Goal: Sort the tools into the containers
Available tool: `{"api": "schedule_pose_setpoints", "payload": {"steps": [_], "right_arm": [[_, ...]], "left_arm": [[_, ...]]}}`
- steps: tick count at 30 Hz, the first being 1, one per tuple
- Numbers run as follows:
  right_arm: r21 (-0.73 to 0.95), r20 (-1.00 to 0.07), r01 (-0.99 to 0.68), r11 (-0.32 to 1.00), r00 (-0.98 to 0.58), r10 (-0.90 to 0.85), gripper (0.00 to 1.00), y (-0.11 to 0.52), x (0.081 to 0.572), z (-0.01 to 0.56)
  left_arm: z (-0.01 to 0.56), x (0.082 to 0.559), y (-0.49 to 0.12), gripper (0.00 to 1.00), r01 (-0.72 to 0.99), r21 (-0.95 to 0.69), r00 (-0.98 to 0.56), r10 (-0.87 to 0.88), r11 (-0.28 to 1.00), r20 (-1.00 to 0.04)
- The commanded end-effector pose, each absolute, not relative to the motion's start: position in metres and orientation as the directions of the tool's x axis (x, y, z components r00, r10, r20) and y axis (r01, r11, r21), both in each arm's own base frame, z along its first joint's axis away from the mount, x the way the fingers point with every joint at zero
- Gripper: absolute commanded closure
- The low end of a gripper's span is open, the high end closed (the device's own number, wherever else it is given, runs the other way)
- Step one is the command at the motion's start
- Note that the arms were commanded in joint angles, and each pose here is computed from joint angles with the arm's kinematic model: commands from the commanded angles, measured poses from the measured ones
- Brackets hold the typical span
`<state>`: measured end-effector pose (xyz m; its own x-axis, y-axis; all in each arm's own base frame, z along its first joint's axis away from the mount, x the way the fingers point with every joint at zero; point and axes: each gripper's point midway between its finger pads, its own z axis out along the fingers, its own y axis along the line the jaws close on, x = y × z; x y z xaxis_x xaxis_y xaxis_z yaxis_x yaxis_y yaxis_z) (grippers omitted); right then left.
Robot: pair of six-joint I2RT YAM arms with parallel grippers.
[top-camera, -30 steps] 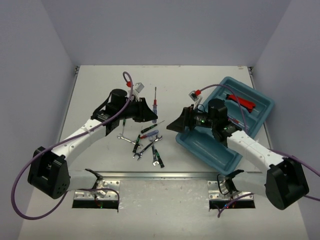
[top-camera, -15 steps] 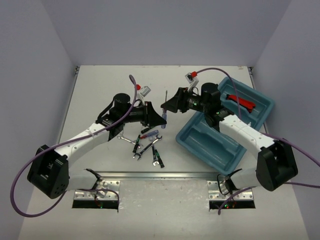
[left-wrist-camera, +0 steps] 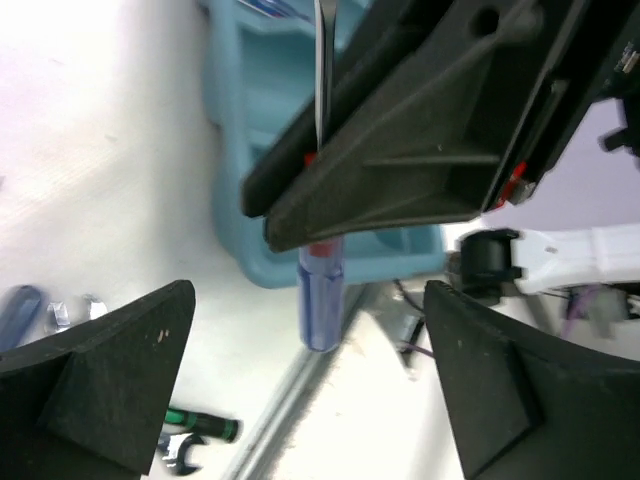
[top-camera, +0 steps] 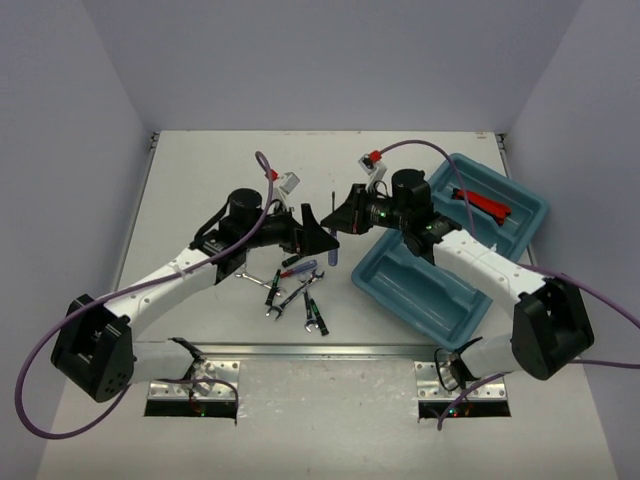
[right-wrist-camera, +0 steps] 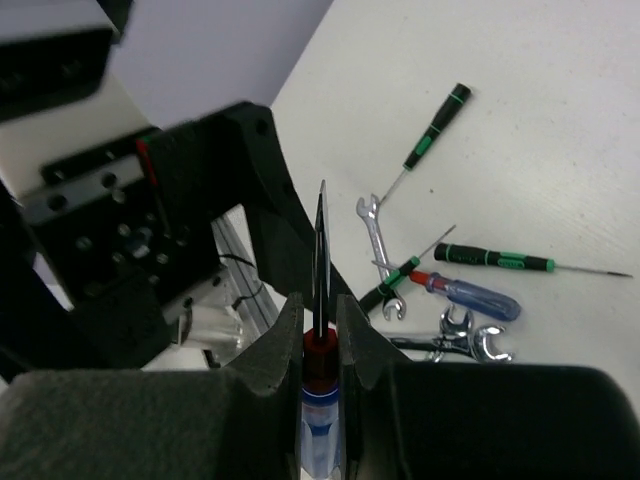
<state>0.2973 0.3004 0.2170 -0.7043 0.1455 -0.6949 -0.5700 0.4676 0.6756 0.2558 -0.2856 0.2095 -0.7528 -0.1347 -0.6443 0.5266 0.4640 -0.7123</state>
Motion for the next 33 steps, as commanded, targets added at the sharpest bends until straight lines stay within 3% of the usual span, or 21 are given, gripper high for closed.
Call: {"api": "schedule_pose_setpoints", "payload": {"steps": [1, 4, 8, 11, 17, 20, 27, 33], "right_arm": [[0.513, -0.809, -0.619, 0.595, -0.58, 0.094, 1.0, 0.273, 0.324, 0.238], [0.325, -0.856, -0.517, 0.792, -0.517, 0.014, 1.0, 0.215, 0.355, 0.239], [-0.128, -0.856, -0.355, 0.926, -0.433, -0.284, 1.0, 0.125, 0.381, 0.238], [-0.371, -0.793, -0.213, 0.904, -0.433, -0.428, 1.0, 0.062, 0.391, 0.245], [-0.657, -0.553, -0.316, 0.684, -0.414, -0.723, 1.0, 0.004, 0.403, 0.227], [-0.67, -0.467, -0.378, 0.639, -0.454, -0.758, 1.0, -0.016, 0.404, 0.198], [-0.59, -0.378, -0.519, 0.619, -0.499, -0.78, 1.0, -0.039, 0.388, 0.138], [-0.536, -0.355, -0.556, 0.636, -0.535, -0.767, 0.97, -0.044, 0.39, 0.108]], "left_arm": [[0.226, 0.29, -0.251, 0.0, 0.413, -0.585, -0.673, -0.198, 0.698, -0.713], [0.232, 0.297, -0.206, 0.0, 0.256, -0.447, -0.642, -0.195, 0.857, -0.742], [0.227, 0.283, -0.122, 0.0, -0.01, -0.193, -0.588, -0.162, 0.981, -0.792], [0.219, 0.271, -0.099, 0.0, -0.036, -0.112, -0.576, -0.112, 0.993, -0.81], [0.192, 0.266, -0.103, 0.0, 0.0, -0.136, -0.569, -0.112, 0.991, -0.814], [0.186, 0.266, -0.106, 0.0, 0.01, -0.137, -0.589, -0.105, 0.991, -0.801], [0.188, 0.266, -0.11, 0.0, 0.03, -0.155, -0.579, -0.109, 0.987, -0.808], [0.182, 0.268, -0.105, 0.0, -0.006, -0.129, -0.589, -0.108, 0.992, -0.801]]}}
